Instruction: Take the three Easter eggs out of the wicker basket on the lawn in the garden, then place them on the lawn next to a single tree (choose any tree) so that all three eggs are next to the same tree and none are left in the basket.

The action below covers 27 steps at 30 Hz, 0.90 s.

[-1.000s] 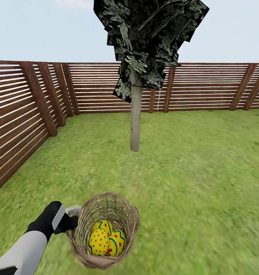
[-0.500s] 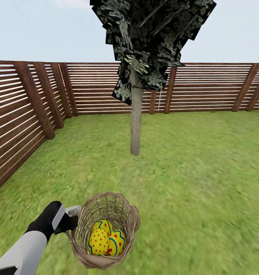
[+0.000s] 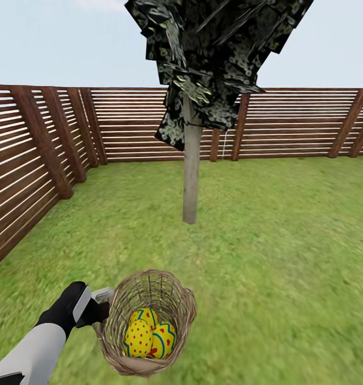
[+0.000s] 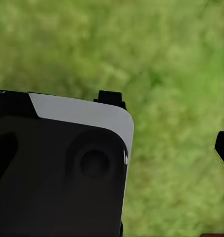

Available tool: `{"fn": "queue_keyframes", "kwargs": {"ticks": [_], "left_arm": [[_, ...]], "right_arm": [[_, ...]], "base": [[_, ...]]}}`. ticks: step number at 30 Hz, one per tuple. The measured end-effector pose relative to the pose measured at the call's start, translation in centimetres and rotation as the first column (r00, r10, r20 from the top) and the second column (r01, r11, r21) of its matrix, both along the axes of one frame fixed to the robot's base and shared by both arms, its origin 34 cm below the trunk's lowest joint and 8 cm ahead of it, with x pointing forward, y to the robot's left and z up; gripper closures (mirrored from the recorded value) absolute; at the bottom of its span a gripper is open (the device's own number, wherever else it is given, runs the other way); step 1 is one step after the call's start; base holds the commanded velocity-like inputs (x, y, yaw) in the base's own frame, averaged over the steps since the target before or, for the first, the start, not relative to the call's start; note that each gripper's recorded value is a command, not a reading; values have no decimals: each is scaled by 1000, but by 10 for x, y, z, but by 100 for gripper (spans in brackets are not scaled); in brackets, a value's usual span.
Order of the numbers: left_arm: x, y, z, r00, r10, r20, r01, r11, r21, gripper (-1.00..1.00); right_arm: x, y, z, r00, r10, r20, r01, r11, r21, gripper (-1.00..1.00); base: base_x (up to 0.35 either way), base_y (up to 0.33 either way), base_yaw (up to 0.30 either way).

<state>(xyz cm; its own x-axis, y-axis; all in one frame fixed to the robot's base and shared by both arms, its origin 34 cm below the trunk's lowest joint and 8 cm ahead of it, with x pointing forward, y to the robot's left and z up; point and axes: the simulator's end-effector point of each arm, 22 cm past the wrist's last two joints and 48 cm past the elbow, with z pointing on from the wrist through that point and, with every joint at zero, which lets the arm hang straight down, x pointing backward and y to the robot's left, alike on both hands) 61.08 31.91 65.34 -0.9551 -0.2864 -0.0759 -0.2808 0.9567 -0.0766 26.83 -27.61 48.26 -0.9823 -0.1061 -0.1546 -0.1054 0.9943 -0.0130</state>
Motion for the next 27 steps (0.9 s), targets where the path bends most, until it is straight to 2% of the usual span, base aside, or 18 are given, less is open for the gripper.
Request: {"fn": "queue_keyframes", "kwargs": {"ticks": [27], "left_arm": [[0, 0, 0, 1000, 0, 1, 0, 1000, 0, 100]], "right_arm": [[0, 0, 0, 1000, 0, 0, 0, 1000, 0, -100]], "base": [[322, 0, 0]]}}
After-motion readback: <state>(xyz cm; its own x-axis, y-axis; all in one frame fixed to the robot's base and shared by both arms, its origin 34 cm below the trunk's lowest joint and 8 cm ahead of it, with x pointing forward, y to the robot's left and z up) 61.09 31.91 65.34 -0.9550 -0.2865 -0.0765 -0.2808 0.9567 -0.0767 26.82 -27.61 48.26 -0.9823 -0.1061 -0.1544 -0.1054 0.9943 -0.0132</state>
